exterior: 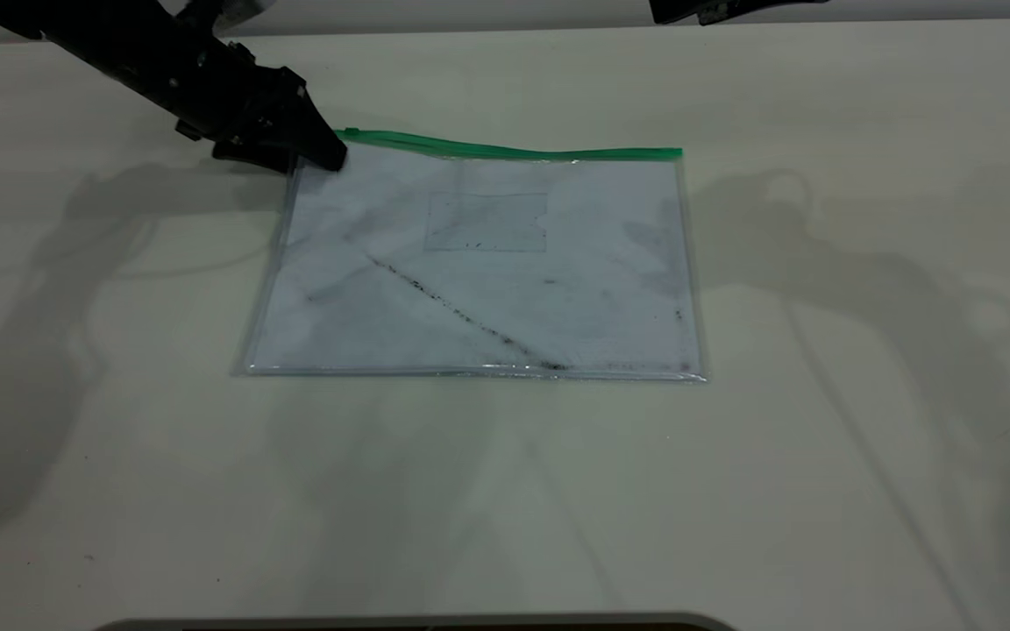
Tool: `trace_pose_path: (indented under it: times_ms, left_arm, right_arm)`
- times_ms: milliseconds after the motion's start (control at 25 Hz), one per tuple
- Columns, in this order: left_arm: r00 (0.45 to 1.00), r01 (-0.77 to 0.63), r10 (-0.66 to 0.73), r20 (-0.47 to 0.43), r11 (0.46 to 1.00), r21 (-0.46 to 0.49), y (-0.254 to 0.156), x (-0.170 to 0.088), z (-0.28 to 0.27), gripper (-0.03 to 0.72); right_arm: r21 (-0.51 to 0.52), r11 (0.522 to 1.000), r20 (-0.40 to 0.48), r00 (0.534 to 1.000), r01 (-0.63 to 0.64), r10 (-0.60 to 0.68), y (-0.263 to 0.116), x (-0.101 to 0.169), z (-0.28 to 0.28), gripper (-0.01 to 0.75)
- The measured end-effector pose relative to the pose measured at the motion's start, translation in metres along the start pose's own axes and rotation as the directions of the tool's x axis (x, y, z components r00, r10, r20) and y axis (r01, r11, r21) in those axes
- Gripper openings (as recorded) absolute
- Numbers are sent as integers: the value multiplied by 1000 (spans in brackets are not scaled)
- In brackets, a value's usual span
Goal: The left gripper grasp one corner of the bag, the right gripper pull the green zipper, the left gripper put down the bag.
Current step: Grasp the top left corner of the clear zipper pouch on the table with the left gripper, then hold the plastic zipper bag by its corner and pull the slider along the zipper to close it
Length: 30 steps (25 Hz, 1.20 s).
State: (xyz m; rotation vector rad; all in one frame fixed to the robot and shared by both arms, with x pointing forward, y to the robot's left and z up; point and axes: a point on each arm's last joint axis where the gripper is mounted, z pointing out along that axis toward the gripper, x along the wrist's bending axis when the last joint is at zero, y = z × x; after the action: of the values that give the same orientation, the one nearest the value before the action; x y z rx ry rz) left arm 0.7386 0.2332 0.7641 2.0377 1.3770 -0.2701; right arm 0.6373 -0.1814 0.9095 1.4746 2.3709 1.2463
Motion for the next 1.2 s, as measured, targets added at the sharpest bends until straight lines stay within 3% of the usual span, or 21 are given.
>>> trace_pose_path:
  times_ms: [120,200,400,480,640,760,1000,1200]
  left_arm:
    - [1000,0,0,24,1000,11,-2,-2,1,510]
    - [999,-1,0,36,1000,20,-2,-3,1,447]
    - [998,-32,30,55,999,25,-1,-5,0,123]
    - [994,-76,73,80,997,29,2,-8,-2,57]
    - [971,-197,193,142,980,18,15,-18,-10,55]
    - [920,-348,341,194,937,0,27,-33,-16,55]
    - [710,-664,657,252,744,-70,44,-70,-11,55]
    - [589,-770,761,271,631,-97,44,-92,3,55]
  right_arm:
    - [0,1000,3,1000,1,-1,0,0,0,454]
    - [4,1000,4,1000,9,-9,-1,-1,2,454]
    - [23,999,-2,999,42,-42,-11,-7,14,454]
    - [16,998,-3,998,66,-66,-11,-10,19,454]
    - [-22,988,-16,988,153,-153,0,-15,29,454]
    - [-58,971,-60,970,232,-235,11,-17,39,454]
    - [-127,917,-159,905,378,-395,17,-25,70,454]
    - [-168,880,-218,854,444,-472,12,-31,91,454]
